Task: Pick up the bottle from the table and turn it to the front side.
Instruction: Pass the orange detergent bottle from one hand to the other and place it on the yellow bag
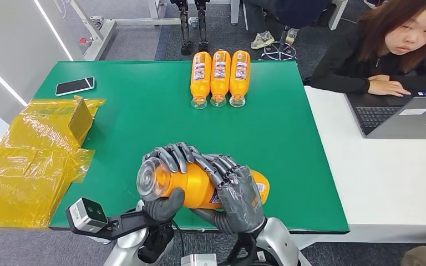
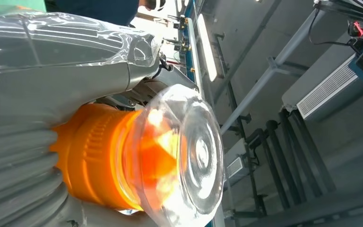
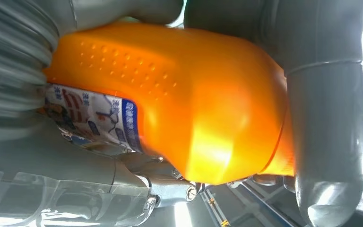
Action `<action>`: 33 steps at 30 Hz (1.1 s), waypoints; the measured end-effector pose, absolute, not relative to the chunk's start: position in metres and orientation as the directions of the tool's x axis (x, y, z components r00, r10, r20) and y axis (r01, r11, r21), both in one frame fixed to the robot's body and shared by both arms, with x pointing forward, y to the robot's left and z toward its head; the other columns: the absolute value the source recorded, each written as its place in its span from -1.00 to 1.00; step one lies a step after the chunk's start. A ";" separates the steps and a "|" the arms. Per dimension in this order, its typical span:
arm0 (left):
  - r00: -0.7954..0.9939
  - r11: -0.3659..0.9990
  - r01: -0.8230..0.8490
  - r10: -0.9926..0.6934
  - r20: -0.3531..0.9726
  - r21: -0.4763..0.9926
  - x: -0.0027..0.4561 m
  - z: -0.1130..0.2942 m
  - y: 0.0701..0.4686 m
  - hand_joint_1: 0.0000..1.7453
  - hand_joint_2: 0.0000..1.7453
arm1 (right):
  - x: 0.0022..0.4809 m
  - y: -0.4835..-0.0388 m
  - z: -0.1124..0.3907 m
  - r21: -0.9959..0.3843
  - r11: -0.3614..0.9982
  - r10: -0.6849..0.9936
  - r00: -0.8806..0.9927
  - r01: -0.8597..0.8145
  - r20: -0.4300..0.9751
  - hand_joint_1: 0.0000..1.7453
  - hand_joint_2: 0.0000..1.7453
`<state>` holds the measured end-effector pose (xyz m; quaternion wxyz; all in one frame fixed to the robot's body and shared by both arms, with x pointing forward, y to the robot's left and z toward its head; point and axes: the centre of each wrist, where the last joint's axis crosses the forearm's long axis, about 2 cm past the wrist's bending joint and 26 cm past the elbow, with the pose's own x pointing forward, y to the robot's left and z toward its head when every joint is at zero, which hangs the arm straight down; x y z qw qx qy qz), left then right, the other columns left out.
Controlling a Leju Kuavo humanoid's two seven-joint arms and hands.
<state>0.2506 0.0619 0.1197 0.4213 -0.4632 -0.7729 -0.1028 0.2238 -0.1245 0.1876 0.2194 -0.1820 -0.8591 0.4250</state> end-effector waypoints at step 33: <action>-0.270 0.617 0.754 0.602 0.751 -0.224 0.244 0.122 0.062 0.62 1.00 | 0.228 -0.139 0.211 -0.270 0.929 0.308 -0.935 0.254 0.178 -1.00 1.00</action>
